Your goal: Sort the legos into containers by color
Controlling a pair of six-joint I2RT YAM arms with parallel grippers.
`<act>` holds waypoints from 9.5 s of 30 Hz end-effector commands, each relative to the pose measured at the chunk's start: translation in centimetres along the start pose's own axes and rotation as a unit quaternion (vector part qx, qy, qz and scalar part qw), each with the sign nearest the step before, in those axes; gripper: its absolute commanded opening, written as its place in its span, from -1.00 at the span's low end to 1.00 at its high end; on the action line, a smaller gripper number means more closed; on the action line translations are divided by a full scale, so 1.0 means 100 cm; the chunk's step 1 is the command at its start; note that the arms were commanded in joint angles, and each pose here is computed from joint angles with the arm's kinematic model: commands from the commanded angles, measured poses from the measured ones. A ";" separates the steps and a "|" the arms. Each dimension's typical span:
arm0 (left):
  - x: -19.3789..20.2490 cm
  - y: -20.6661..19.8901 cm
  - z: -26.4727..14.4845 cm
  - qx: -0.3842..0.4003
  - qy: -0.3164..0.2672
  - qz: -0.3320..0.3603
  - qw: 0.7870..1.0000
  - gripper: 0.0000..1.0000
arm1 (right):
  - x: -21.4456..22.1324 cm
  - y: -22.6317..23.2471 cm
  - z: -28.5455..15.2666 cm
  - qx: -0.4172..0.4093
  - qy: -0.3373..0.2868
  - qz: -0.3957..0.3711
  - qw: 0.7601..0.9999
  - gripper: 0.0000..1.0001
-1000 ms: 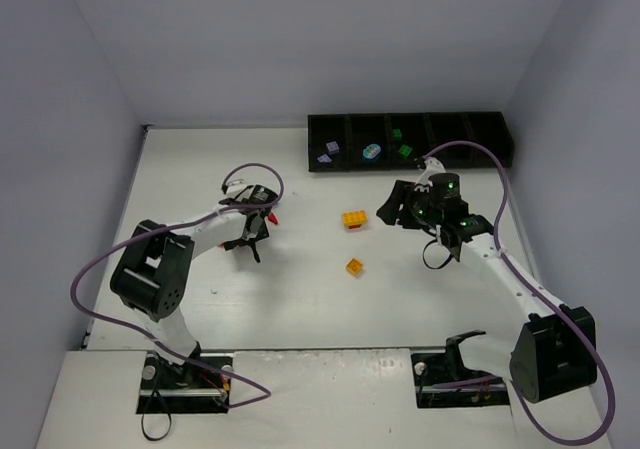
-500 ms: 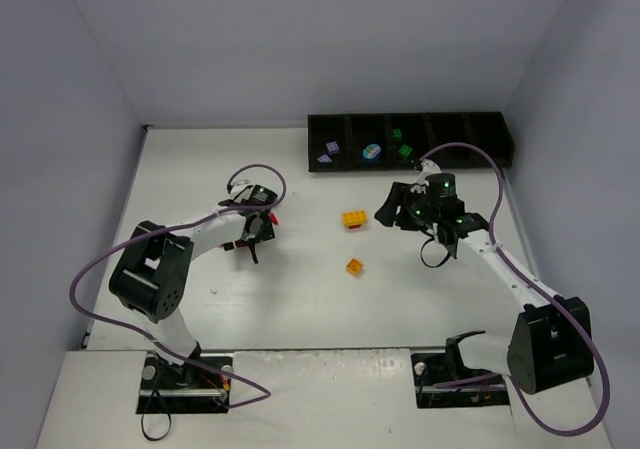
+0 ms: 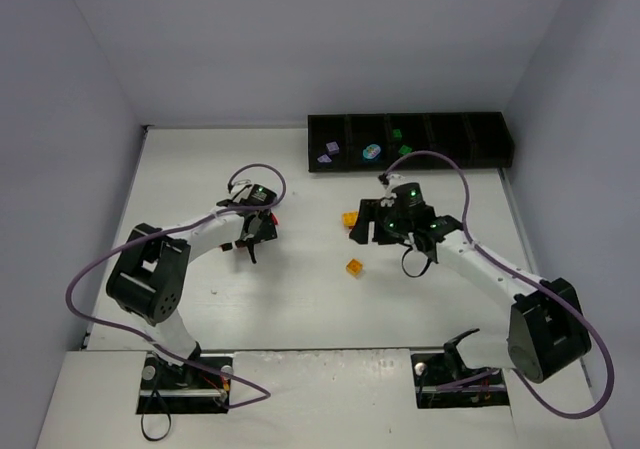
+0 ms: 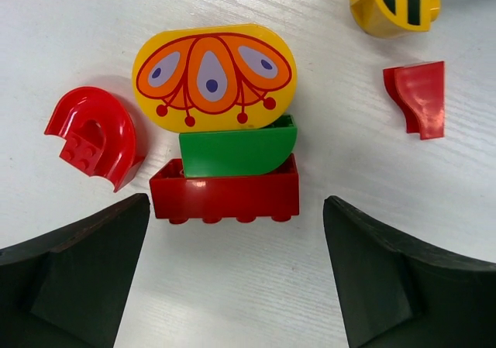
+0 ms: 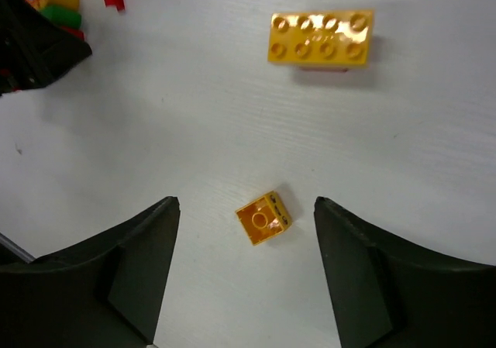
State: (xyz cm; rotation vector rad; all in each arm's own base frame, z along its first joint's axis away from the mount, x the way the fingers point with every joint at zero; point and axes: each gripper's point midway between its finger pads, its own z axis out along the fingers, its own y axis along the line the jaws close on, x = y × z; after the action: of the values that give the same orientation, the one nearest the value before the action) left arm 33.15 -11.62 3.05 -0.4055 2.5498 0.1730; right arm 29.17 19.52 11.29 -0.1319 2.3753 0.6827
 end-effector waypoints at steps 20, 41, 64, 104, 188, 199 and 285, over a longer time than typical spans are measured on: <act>-0.087 0.018 -0.119 0.103 -0.144 0.001 0.984 0.85 | 0.086 -0.014 0.051 0.183 0.132 -0.059 0.972 -0.15; -0.096 0.032 -0.152 0.169 -0.238 0.047 0.955 0.85 | -0.282 -0.200 -0.029 0.297 -0.232 0.133 0.917 -1.00; -0.084 0.009 -0.139 0.210 -0.203 0.090 0.952 0.85 | -0.370 -0.275 0.012 0.245 -0.277 0.091 0.925 0.29; -0.068 -0.014 -0.152 0.263 -0.201 0.176 0.927 0.83 | -0.040 -0.034 0.101 0.212 0.095 -0.106 0.967 1.00; -0.061 -0.151 -0.318 0.515 -0.439 0.368 0.638 0.49 | -0.081 0.154 -0.094 -0.386 0.058 -0.077 0.917 -1.00; -0.065 -0.157 -0.319 0.520 -0.439 0.359 0.639 0.30 | -0.081 0.153 -0.091 -0.388 0.062 -0.075 0.917 -1.00; -0.036 -0.134 -0.286 0.494 -0.447 0.404 0.627 -1.00 | -0.123 0.098 -0.068 -0.301 -0.003 -0.048 0.952 0.60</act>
State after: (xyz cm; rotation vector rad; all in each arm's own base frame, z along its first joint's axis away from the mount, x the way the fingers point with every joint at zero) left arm 25.15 -28.46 22.76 1.0572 1.4768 -0.5929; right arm 36.85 21.04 25.40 -0.3383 2.1379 1.0938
